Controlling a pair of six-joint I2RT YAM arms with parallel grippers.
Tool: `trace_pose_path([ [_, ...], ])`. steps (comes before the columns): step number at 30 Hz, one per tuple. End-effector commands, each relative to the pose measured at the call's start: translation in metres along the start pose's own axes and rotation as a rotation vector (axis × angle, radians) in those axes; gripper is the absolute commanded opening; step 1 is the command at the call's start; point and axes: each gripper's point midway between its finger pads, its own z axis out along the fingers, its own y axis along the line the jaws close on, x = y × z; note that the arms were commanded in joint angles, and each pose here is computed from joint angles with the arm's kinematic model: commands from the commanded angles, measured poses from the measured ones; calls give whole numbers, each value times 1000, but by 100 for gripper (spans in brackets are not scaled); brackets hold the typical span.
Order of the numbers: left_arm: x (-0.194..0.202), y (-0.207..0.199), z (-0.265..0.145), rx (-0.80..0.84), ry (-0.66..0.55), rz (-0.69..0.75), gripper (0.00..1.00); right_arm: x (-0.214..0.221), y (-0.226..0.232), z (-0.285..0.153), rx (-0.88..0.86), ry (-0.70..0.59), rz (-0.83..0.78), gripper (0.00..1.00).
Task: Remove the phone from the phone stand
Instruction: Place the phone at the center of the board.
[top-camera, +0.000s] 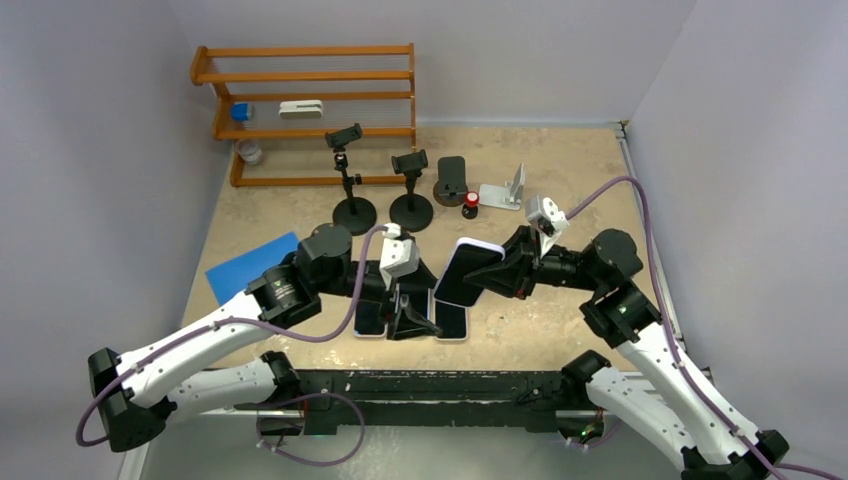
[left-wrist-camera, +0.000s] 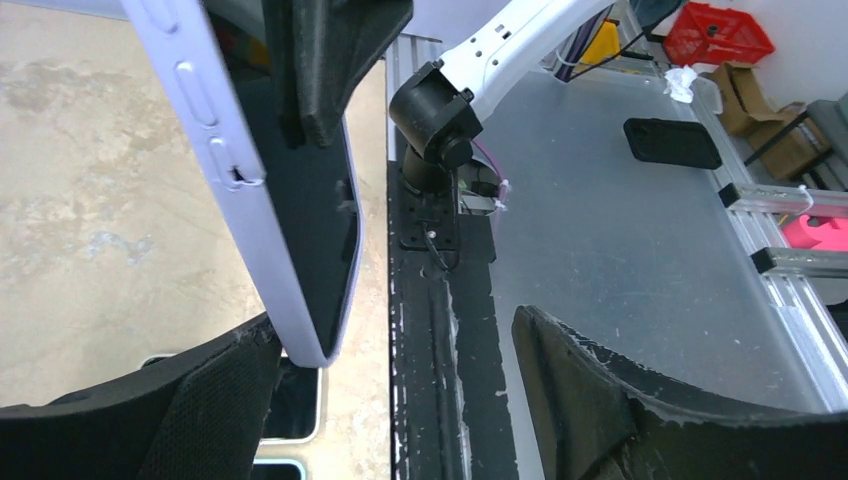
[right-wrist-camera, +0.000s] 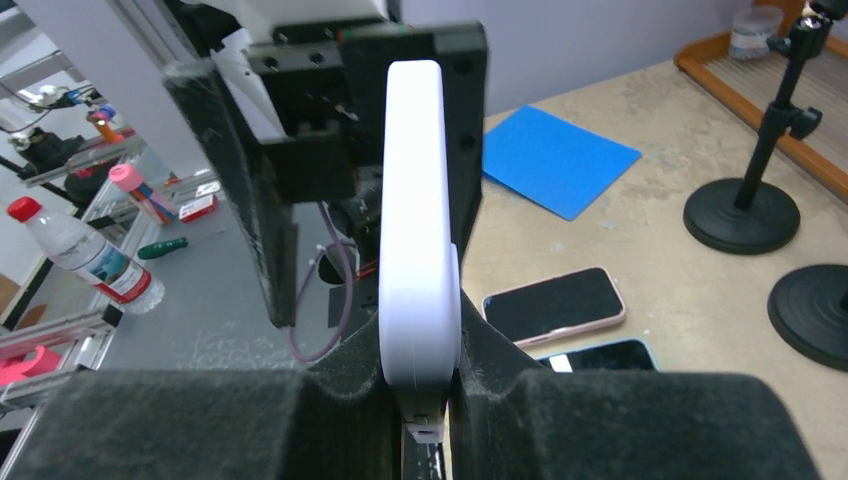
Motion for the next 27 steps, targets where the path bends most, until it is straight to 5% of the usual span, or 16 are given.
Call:
trace_pose_path([
  [1, -30, -7, 12, 84, -66, 6, 79, -30, 25, 0, -108, -89, -95, 0],
  [7, -36, -1, 22, 88, -78, -22, 65, -31, 28, 1, -129, -92, -95, 0],
  [16, -41, 0, 27, 99, -124, -66, 0, -31, 26, -2, -98, -132, -79, 5],
  [19, -41, 1, 29, 97, -158, -99, 0, -34, 28, -4, -99, -189, -45, 46],
  [21, -43, 3, 30, 86, -189, -120, 0, -33, 29, -5, -109, -232, -14, 59],
  [24, -45, 7, 30, 61, -222, -150, 0, -33, 27, -7, -104, -285, 19, 59],
  [27, -45, 9, 31, 57, -236, -162, 0, -32, 28, -8, -121, -315, 48, 36],
])
